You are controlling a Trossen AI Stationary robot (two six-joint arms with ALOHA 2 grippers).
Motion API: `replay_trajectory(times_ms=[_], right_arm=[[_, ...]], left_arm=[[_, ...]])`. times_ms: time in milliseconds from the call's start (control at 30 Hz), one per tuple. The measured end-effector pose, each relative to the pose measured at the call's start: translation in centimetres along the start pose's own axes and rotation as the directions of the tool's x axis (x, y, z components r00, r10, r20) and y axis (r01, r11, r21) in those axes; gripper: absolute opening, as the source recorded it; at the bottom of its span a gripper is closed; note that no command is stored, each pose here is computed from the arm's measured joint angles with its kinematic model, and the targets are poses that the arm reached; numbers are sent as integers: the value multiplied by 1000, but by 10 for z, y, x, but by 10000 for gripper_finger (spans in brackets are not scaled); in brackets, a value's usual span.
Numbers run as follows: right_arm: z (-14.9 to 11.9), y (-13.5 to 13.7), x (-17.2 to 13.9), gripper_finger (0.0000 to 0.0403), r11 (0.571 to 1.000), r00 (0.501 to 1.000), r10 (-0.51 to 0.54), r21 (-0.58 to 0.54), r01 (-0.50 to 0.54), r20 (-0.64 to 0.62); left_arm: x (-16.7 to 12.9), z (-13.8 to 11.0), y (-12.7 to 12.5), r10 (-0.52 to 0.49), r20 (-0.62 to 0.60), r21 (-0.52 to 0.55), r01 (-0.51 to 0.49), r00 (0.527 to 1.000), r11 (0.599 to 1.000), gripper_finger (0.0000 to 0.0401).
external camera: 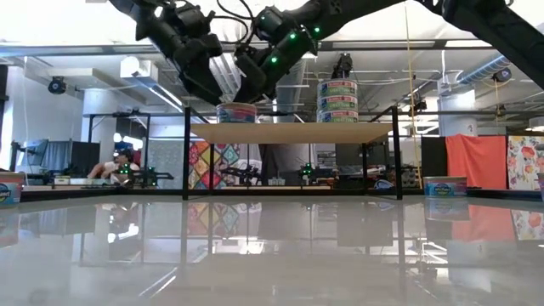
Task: Stack canned seafood by type on shelf
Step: Put the top left blue-pink tuna can on the shelf
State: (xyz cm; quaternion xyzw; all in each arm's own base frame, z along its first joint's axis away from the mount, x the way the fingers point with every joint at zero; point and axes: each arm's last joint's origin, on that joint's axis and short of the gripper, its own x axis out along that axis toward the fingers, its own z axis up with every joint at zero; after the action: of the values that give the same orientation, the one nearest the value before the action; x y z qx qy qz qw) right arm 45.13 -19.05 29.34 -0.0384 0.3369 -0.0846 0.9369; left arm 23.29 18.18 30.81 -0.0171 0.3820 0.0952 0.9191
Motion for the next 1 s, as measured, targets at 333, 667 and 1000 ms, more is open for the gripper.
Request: replay_trajectory(times_ms=[333,667,1000], right_arm=[[44,24,-84,13,983,982,-83,-149,109,167],[30,51,-137,13,971,977,-182,-136,197,111],[-18,69,-155,13,975,975,-216,-34,219,59]], left_arm=[[-11,11,-23,-26,97,79,19,995,997,372],[1,12,-15,-36,104,81,28,994,996,137],[32,13,10,7,55,-16,-6,998,1000,20]])
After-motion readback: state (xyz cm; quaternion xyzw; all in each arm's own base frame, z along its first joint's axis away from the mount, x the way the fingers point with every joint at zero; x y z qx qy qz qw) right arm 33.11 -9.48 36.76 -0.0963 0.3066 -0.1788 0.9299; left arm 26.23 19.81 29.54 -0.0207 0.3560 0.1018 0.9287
